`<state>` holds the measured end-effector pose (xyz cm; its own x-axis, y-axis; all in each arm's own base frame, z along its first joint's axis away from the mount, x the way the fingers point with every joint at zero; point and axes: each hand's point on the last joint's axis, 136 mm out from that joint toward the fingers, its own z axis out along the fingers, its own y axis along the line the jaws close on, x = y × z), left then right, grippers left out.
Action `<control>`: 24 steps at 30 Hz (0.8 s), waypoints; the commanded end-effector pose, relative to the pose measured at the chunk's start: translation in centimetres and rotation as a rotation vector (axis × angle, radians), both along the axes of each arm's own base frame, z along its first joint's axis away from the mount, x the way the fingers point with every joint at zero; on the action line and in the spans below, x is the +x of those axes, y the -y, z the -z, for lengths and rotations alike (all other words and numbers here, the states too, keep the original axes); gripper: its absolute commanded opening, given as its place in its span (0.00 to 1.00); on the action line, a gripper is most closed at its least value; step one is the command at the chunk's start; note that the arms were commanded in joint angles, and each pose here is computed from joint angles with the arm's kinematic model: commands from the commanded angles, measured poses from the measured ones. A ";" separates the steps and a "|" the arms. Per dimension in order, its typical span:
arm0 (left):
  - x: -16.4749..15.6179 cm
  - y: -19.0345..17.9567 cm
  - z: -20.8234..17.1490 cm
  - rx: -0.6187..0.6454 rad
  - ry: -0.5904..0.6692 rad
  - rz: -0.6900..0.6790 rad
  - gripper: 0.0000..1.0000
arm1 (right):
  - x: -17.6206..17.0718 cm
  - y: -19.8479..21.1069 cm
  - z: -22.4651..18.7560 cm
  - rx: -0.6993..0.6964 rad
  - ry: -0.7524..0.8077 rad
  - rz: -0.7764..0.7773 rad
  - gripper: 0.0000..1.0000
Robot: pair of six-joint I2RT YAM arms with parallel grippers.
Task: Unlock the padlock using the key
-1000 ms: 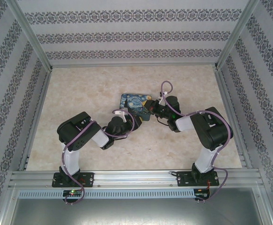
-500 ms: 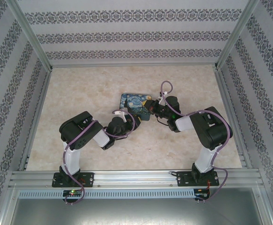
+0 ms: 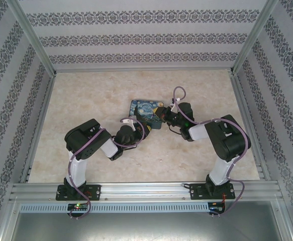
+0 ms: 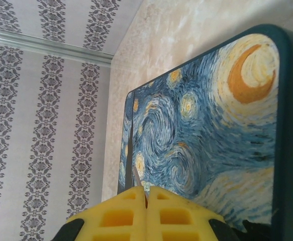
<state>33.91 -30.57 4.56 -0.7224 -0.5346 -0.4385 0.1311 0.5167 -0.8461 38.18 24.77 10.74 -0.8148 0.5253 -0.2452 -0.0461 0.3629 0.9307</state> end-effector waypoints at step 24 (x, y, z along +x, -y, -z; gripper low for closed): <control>-1.0 0.8 -4.6 -0.100 -0.151 0.194 0.00 | -12.9 4.6 0.4 -0.046 -0.061 -0.049 0.00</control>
